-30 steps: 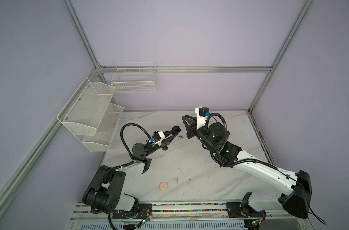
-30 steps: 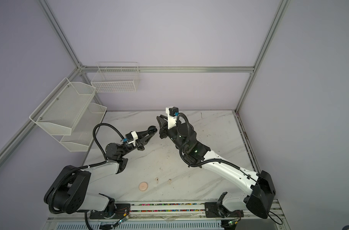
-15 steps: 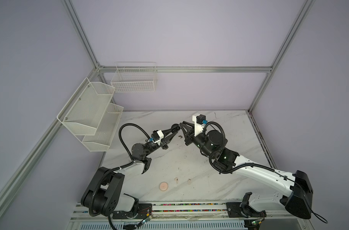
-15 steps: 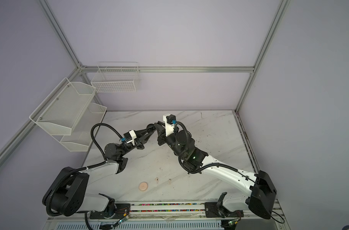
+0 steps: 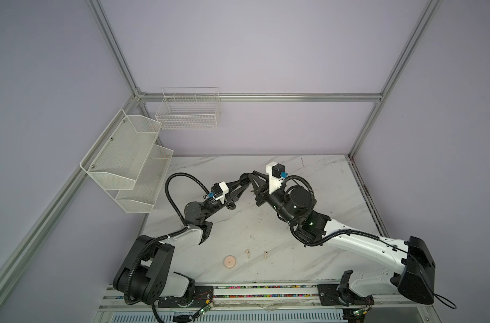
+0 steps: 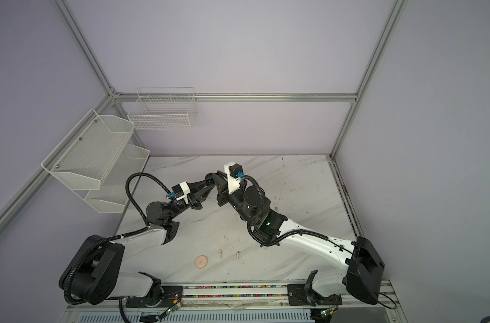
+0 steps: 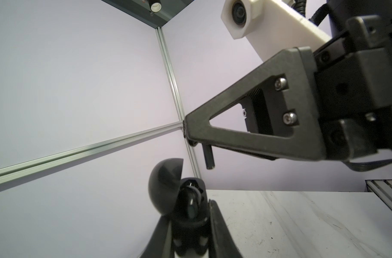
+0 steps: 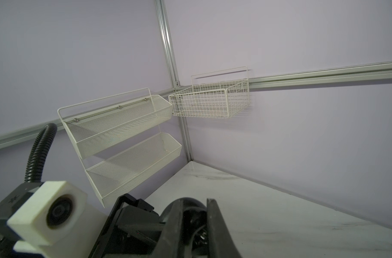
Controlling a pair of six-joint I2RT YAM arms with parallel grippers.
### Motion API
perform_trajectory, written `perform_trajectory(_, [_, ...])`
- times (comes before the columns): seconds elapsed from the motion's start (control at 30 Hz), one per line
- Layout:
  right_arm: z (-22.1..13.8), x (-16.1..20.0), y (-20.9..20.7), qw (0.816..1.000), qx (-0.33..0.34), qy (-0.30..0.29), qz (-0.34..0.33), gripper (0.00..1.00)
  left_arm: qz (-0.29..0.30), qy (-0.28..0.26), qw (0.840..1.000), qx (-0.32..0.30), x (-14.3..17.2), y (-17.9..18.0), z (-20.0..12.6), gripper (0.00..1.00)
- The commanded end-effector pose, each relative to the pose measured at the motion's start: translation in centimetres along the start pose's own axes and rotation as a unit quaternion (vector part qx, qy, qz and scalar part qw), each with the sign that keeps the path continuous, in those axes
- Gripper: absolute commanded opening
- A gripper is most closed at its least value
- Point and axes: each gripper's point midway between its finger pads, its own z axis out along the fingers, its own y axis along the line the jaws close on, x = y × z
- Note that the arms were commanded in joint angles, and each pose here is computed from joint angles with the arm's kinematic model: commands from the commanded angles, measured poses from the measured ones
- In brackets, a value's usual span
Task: Insert wireless bluetooth earbuds into charging case
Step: Insert the wireless bluetooth earbud into the charging case.
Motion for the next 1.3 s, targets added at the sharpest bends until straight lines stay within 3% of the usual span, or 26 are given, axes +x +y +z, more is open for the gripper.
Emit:
perform_trajectory(0.0, [0.0,-0.1,0.0,1.0,0.006,-0.02,-0.013,0.01,0.04,-0.066,0.997,-0.001,-4.8,0.4,0.8,0.0])
perform_trajectory(0.23, [0.6,1.6,-0.3,1.0,0.013,-0.012,-0.021,0.0,0.037,-0.067,0.997,0.002,-5.0,0.2,0.7,0.0])
perform_trajectory(0.83, [1.0,1.6,-0.9,0.999,0.033,-0.024,-0.034,0.0,0.028,-0.066,0.997,0.001,-5.1,-0.2,0.2,0.0])
perform_trajectory(1.27, [1.2,4.5,-1.0,0.999,0.032,-0.004,-0.027,0.0,0.021,-0.067,0.997,0.003,-5.2,-0.4,0.1,0.0])
